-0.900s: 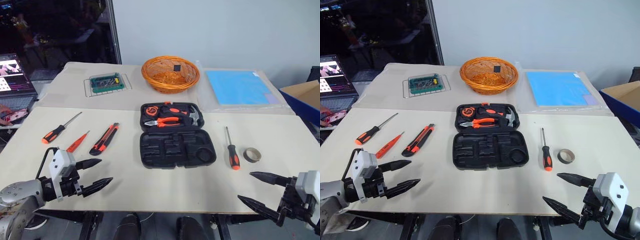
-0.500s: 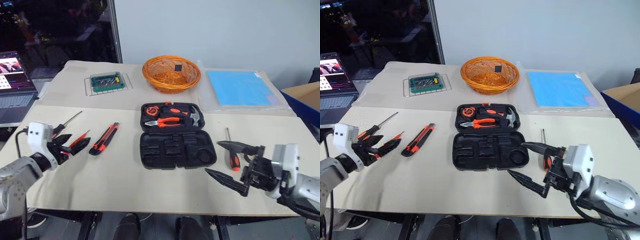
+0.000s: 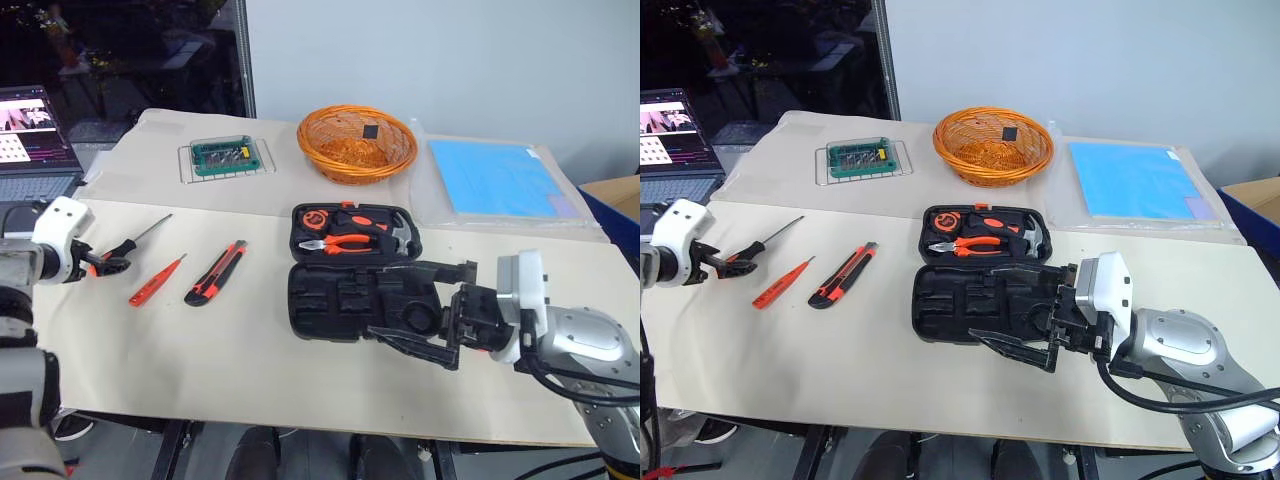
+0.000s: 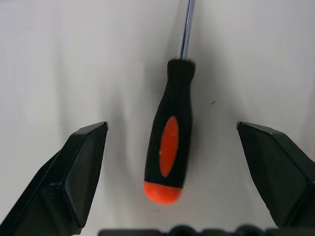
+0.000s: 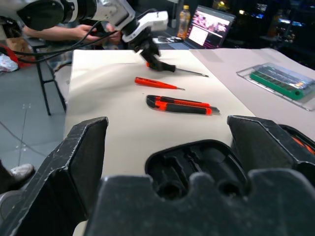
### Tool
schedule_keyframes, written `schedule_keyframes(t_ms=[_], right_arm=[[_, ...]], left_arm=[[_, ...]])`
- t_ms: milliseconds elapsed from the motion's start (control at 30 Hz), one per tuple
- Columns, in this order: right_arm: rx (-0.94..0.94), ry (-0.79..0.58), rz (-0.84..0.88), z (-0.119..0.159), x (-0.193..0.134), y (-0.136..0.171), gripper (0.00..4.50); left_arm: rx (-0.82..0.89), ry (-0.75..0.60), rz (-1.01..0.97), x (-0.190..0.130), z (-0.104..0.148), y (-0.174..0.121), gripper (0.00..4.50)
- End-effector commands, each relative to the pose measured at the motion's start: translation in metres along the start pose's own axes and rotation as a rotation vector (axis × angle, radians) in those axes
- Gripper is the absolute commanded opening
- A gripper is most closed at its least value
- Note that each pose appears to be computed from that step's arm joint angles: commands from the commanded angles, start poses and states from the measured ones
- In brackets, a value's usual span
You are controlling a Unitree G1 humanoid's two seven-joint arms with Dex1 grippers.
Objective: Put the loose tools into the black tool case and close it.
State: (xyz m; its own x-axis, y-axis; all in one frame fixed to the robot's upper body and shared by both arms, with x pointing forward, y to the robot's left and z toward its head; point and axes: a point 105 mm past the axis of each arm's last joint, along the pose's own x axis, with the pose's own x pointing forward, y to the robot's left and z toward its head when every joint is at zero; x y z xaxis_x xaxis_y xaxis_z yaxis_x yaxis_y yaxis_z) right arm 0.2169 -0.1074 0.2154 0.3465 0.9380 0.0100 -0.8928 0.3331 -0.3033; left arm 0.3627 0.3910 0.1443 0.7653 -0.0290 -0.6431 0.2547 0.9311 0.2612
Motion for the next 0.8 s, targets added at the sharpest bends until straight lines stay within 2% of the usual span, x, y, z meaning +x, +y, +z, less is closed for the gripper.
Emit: schedule_keyframes(t_ms=[33,200,233,333,400,567,733,800], right_arm=[[-0.034,-0.017,-0.015,0.007,0.000,0.005,4.50],[-0.030,-0.010,-0.038,0.005,-0.001,0.007,4.50],[-0.028,-0.007,-0.045,0.004,-0.002,0.007,4.50],[-0.019,-0.003,-0.083,-0.001,-0.007,0.005,4.50],[-0.013,0.001,-0.122,-0.003,-0.013,0.002,4.50],[-0.012,0.030,-0.243,-0.008,-0.032,-0.007,4.50],[-0.006,0.124,-0.378,-0.016,-0.071,-0.011,4.50],[-0.004,0.163,-0.405,-0.018,-0.085,-0.008,4.50]], left_arm=[[0.027,0.033,-0.028,0.005,-0.004,-0.005,3.03],[0.013,-0.015,-0.038,0.005,0.000,-0.005,1.17],[0.017,-0.071,-0.056,0.001,0.008,-0.005,0.90],[0.075,-0.280,-0.187,-0.018,0.045,-0.012,0.88],[0.131,-0.370,-0.307,-0.030,0.068,-0.026,0.88],[0.386,-0.333,-0.585,-0.031,0.083,-0.087,0.88],[0.601,-0.329,-0.814,-0.027,0.115,-0.191,0.88],[0.664,-0.313,-0.850,-0.022,0.123,-0.220,0.88]])
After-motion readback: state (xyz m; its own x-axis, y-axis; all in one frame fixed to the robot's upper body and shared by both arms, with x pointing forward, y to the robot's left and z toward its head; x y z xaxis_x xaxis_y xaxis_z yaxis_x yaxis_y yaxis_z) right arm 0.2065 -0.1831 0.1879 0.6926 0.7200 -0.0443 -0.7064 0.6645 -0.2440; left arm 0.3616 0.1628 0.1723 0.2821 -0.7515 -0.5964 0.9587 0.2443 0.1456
